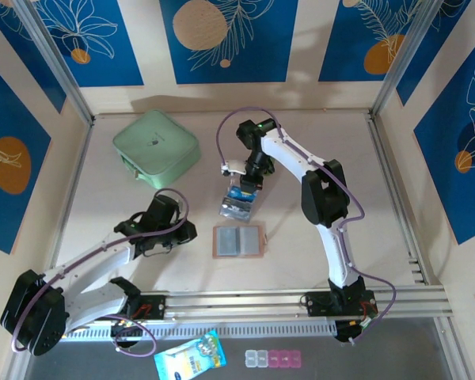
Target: Take the credit cards out of the card holder
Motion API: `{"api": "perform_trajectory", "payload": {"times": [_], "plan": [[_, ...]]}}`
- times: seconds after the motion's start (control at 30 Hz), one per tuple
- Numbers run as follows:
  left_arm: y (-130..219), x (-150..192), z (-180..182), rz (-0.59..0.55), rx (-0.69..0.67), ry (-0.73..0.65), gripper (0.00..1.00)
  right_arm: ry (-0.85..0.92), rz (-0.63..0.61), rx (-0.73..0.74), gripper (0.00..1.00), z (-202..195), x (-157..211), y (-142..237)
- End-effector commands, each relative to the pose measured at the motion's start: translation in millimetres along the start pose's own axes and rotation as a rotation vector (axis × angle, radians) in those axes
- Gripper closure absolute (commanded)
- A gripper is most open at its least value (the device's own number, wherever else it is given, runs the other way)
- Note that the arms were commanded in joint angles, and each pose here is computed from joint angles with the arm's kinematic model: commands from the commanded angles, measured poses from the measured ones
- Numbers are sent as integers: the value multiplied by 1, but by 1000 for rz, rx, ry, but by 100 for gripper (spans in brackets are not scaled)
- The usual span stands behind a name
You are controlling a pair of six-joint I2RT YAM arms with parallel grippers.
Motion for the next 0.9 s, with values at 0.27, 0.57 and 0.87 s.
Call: {"api": "perform_trajectory", "payload": {"times": [0.27, 0.57, 0.87], "plan": [[0, 2, 7, 10, 1, 27, 84, -45, -43, 37, 98, 3, -8, 24], [-4, 3, 9, 17, 5, 35, 84, -232, -97, 25, 98, -1, -11, 43], [-10, 5, 9, 38, 8, 37, 85, -386, -126, -41, 95, 1, -14, 36]]}}
Point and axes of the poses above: each hand's point on the last joint's axis, 136 mm out from that joint toward the fingers, its own y axis back along the fingers, its own z axis along the line the jaws close on, x = y × z, the point moved 3 cm from there along y, back along the fingers, and after that the axes turned 15 degrees about y, right-handed, at the moved point
